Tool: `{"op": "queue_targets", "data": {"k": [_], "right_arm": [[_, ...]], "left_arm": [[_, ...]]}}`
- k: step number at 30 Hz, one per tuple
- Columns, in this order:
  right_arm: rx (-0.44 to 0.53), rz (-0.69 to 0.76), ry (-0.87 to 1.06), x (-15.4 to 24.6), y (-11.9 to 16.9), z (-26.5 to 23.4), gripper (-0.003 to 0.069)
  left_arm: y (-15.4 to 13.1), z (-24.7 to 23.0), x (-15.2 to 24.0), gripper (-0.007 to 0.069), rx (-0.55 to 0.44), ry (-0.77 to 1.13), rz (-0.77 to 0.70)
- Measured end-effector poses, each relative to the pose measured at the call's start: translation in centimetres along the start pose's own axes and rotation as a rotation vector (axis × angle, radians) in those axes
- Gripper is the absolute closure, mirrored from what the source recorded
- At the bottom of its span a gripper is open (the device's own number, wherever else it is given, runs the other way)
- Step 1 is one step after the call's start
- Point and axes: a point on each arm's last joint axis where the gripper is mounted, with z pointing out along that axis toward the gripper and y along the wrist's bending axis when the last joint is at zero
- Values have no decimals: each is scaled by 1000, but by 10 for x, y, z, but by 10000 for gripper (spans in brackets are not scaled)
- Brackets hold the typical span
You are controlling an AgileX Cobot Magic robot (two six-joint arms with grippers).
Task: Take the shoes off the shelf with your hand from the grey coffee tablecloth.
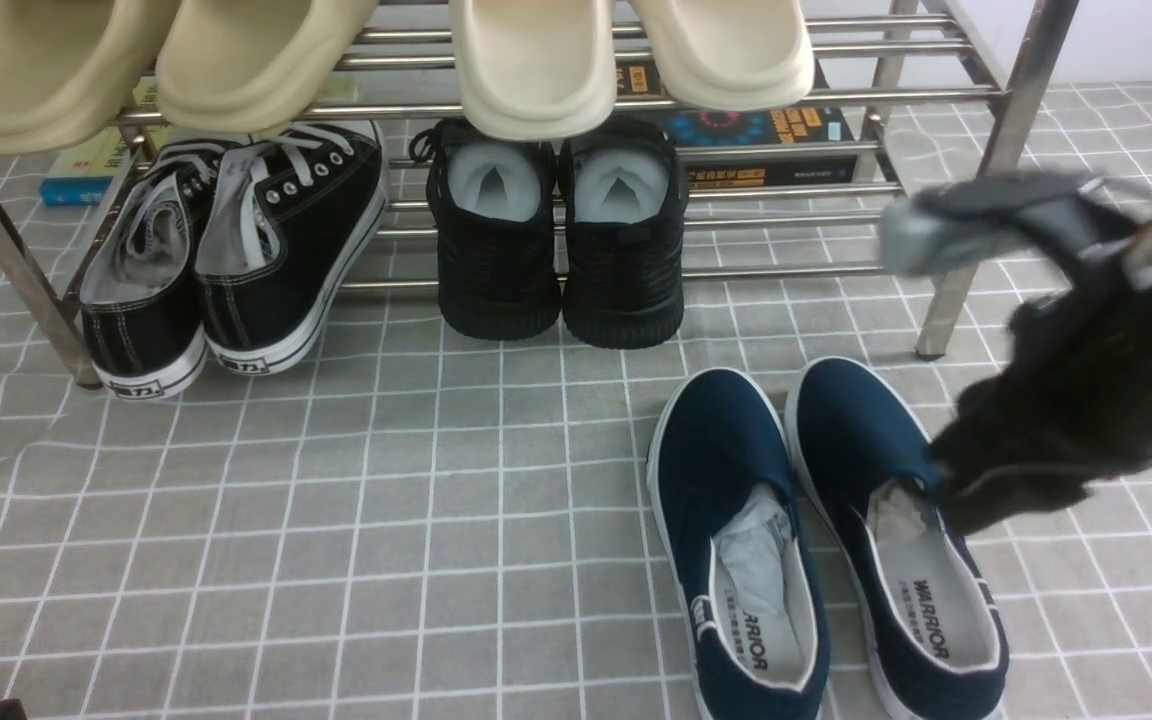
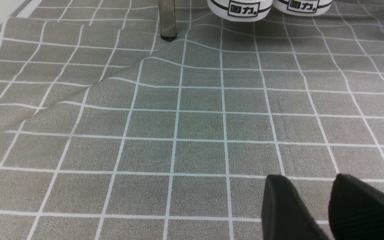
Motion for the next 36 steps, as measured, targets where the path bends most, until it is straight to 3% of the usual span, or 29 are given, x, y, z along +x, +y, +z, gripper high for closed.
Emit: {"op": "queue_targets", "data": {"k": [7,8,12,19,25,36], "right_arm": [[-38,-82,-358,75,15,-107,664],[-39,-84,-367,78,15,-109,666],[-54,-157,-699,145,13,-138,675],[-53,-166,-1041,188,-4,-100,675],[-47,-148,-1148,191,-13,-77,672],[-39,-139,-1096,190,-17,-59,664]], "left_arm": [[0,0,0,385,0,0,0],[0,0,0,385,0,0,0],[0,0,0,385,0,0,0],[0,0,0,385,0,0,0],[0,0,0,385,0,0,0],[0,0,0,385,0,0,0]]}}
